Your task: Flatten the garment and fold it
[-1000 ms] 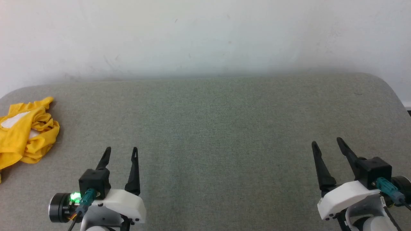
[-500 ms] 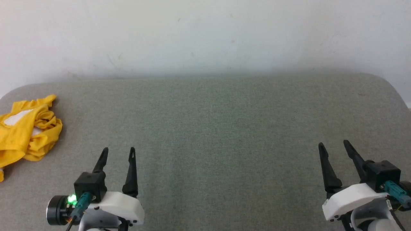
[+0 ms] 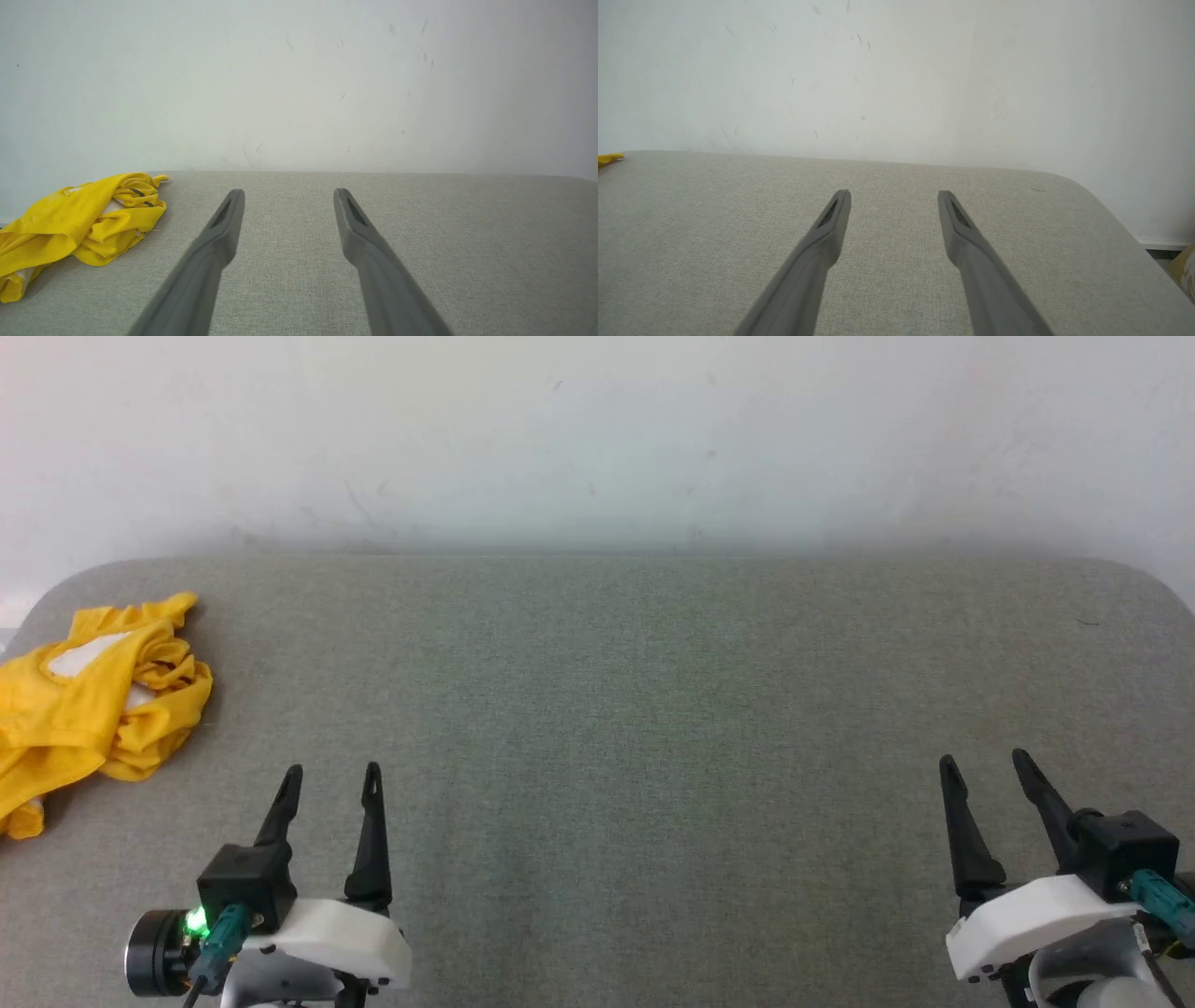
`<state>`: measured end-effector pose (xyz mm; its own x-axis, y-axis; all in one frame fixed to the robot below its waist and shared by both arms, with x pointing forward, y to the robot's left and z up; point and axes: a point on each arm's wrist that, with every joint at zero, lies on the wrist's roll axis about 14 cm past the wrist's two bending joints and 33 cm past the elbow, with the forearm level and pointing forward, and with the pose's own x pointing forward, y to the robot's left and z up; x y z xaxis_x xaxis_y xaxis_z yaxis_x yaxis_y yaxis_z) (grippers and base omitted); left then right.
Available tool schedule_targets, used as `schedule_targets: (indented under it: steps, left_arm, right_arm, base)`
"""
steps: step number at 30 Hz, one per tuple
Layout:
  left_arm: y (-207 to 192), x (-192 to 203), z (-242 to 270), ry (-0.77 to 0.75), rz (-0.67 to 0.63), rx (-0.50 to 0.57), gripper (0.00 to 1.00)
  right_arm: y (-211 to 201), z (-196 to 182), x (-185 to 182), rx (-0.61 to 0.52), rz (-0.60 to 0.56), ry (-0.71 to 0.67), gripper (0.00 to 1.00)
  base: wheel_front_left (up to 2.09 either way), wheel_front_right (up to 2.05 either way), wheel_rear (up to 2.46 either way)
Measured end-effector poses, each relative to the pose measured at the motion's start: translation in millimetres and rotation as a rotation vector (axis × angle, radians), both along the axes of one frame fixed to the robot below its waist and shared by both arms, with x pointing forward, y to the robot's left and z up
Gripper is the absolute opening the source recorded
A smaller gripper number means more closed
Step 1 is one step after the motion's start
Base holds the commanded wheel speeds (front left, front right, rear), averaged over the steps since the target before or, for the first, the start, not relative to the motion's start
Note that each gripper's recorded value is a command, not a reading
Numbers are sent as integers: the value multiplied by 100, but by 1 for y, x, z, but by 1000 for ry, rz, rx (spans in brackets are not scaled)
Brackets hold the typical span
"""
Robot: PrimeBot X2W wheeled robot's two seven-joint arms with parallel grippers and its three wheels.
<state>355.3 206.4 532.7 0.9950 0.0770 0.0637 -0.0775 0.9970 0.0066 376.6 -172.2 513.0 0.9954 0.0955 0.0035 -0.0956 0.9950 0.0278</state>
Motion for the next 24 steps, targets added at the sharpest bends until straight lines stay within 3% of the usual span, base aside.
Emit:
schedule_targets:
  steps: [24]
  left_arm:
    - [52,-48,0,-34,179,-23,100]
  right_arm:
    - [68,-2,18,6,196,-21,100]
  base:
    - [0,0,0]
